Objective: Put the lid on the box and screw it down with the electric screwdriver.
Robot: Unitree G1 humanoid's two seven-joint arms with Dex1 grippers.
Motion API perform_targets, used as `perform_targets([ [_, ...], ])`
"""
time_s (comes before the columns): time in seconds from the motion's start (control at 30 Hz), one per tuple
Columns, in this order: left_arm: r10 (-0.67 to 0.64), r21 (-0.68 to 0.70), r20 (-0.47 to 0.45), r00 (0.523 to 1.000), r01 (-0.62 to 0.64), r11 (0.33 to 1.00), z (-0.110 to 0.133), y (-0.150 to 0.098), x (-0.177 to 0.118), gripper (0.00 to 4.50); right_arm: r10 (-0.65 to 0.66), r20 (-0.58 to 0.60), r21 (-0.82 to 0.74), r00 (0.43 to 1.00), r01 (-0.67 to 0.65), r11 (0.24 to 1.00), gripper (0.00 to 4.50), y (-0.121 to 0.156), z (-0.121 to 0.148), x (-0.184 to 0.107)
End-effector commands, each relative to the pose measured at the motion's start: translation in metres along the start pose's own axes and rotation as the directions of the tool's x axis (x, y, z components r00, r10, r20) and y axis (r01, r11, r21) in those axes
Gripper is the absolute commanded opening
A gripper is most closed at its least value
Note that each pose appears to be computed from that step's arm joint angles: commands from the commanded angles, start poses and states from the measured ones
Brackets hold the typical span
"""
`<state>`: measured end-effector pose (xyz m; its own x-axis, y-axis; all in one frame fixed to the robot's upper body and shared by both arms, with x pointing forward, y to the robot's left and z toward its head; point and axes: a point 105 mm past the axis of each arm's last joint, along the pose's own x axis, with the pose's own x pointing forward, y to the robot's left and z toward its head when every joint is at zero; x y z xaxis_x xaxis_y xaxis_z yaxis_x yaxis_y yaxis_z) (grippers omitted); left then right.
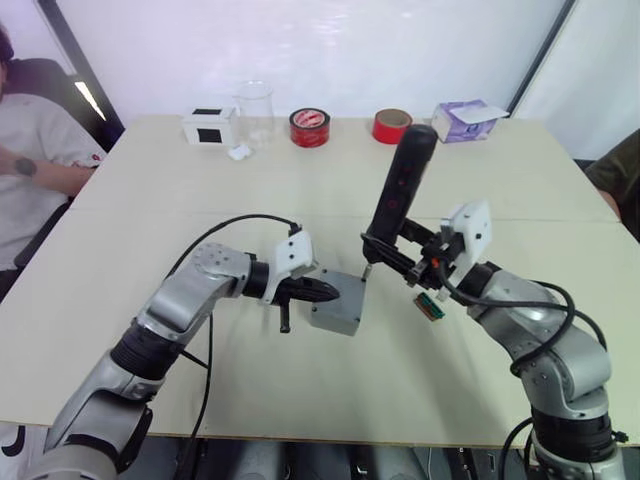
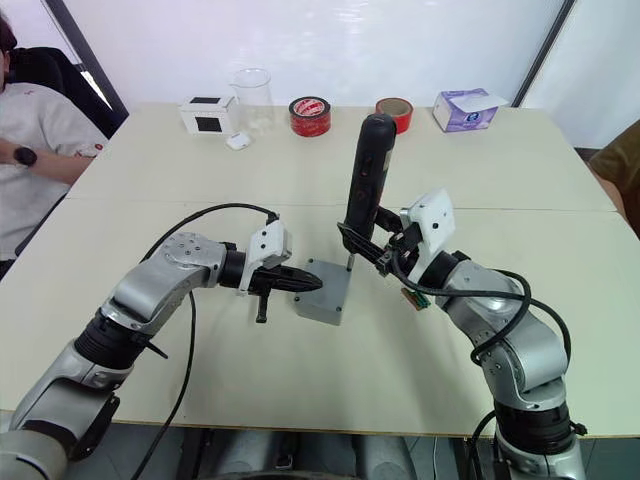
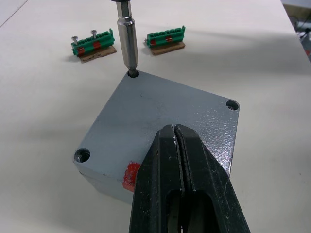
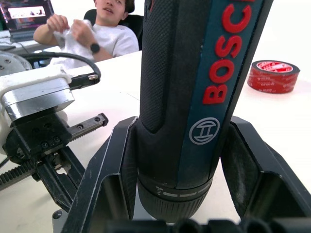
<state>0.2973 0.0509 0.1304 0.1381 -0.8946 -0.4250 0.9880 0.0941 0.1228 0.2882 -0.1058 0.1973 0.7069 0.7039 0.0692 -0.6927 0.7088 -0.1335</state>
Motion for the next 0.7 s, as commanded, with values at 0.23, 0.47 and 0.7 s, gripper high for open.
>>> perform_targets([
  [0.23,0.003,-0.067,-0.084,0.996,-0.008,0.998,-0.034,-0.004,0.009,0.00,-0.074,-0.193,0.069,0.978,0.089,0.994,1.86,0.001,-0.052,0.012],
  [0.47,0.008,-0.075,-0.084,0.996,-0.015,0.997,-0.038,-0.007,0.011,0.00,-0.129,-0.250,0.107,0.960,0.160,0.981,1.86,-0.005,-0.079,0.000],
  [0.7,0.005,-0.071,-0.077,0.997,-0.011,0.997,-0.036,-0.009,0.014,0.00,-0.159,-0.269,0.097,0.950,0.191,0.977,1.86,-0.008,-0.092,-0.009],
])
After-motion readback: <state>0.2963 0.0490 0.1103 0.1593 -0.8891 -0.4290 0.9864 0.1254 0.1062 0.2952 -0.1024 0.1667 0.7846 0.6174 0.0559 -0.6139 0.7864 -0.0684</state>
